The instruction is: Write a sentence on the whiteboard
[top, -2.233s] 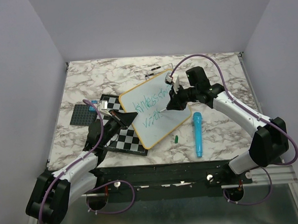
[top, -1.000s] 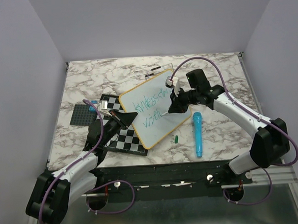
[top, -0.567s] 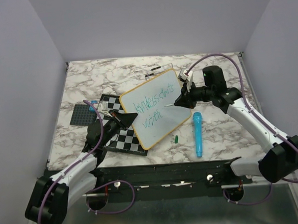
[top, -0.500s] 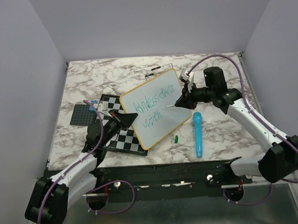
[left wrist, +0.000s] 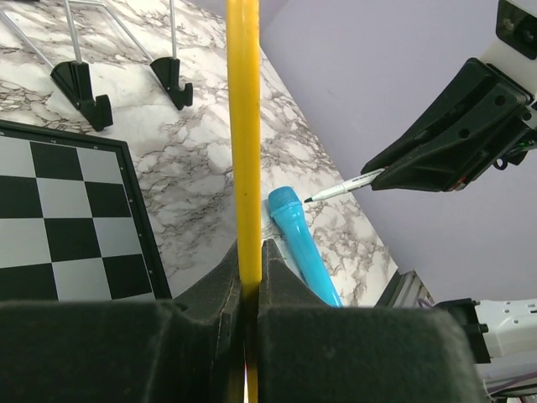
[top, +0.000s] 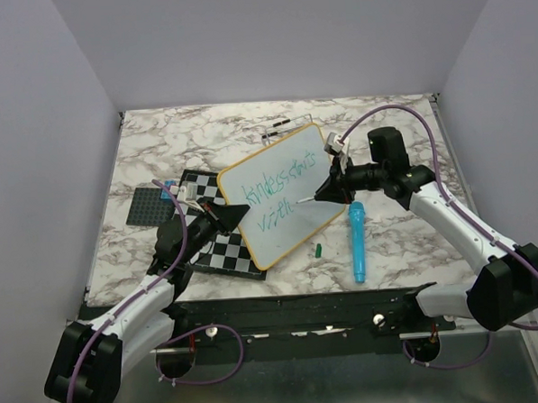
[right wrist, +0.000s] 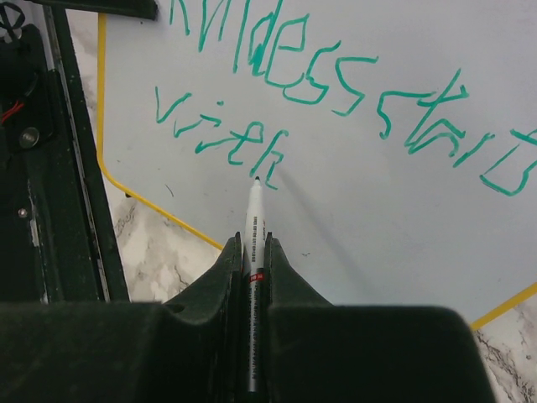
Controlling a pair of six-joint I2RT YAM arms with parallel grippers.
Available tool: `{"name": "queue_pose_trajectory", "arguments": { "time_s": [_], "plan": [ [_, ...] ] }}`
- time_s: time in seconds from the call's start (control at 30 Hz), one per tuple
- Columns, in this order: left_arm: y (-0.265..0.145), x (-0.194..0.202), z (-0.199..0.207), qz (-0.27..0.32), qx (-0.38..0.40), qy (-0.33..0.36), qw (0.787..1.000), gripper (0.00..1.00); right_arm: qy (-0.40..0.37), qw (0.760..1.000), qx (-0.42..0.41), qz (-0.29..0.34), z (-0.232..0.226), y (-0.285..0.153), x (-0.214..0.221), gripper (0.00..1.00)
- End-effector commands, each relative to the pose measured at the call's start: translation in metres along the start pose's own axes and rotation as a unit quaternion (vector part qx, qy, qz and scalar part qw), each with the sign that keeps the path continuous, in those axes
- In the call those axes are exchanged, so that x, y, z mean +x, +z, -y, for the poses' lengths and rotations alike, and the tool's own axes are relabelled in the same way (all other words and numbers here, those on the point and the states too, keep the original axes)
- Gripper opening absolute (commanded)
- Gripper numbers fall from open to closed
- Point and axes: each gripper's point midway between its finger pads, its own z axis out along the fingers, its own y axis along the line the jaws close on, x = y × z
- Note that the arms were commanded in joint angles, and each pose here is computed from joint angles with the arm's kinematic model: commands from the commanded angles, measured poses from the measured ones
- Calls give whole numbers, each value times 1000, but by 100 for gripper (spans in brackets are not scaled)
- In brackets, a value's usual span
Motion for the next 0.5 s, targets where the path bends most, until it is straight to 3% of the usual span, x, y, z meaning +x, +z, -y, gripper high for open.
{"name": "queue_pose_trajectory", "arguments": {
  "time_s": [0.0,0.47],
  "plan": [
    [3,-16,28,12,52,37,998,0,-18,1000,-14,22,-4,-3,-6,1],
    [1,-18,29,19,52,36,998,0,-9,1000,-23,19,-3,3,1,1]
  ]
}}
